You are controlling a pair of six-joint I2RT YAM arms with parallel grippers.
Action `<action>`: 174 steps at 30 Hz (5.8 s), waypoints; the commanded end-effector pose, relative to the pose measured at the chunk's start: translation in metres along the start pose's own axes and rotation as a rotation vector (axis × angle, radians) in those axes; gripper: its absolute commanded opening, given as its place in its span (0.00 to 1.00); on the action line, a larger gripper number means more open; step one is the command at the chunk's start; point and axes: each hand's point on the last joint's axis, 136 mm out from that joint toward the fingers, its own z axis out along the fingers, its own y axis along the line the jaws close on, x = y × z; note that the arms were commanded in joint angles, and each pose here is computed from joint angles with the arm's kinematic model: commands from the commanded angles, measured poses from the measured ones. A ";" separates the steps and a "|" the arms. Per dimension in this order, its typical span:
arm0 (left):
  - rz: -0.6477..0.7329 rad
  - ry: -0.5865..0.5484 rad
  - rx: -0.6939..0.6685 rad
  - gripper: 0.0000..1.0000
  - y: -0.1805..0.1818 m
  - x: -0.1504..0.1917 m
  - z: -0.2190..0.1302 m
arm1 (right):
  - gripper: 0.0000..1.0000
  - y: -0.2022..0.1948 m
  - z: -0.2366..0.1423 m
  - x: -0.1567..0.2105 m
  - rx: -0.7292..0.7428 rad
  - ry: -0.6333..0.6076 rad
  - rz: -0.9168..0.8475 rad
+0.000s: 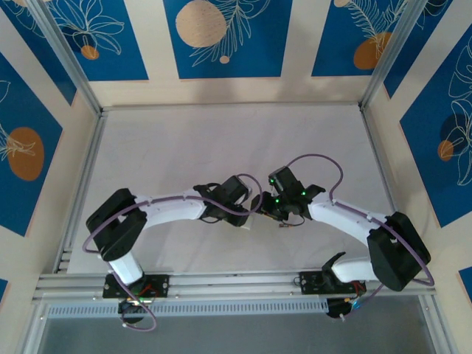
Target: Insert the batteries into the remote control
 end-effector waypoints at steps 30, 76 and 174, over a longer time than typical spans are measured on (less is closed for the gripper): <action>-0.334 -0.075 0.158 0.19 0.045 -0.001 -0.022 | 0.69 0.057 0.059 0.007 -0.098 0.039 -0.727; -0.348 -0.072 0.257 0.21 0.051 -0.007 -0.018 | 0.81 0.045 0.062 0.012 -0.192 -0.068 -0.870; -0.360 -0.011 0.223 0.22 0.057 0.008 -0.003 | 0.72 0.038 0.049 -0.006 -0.128 0.010 -0.685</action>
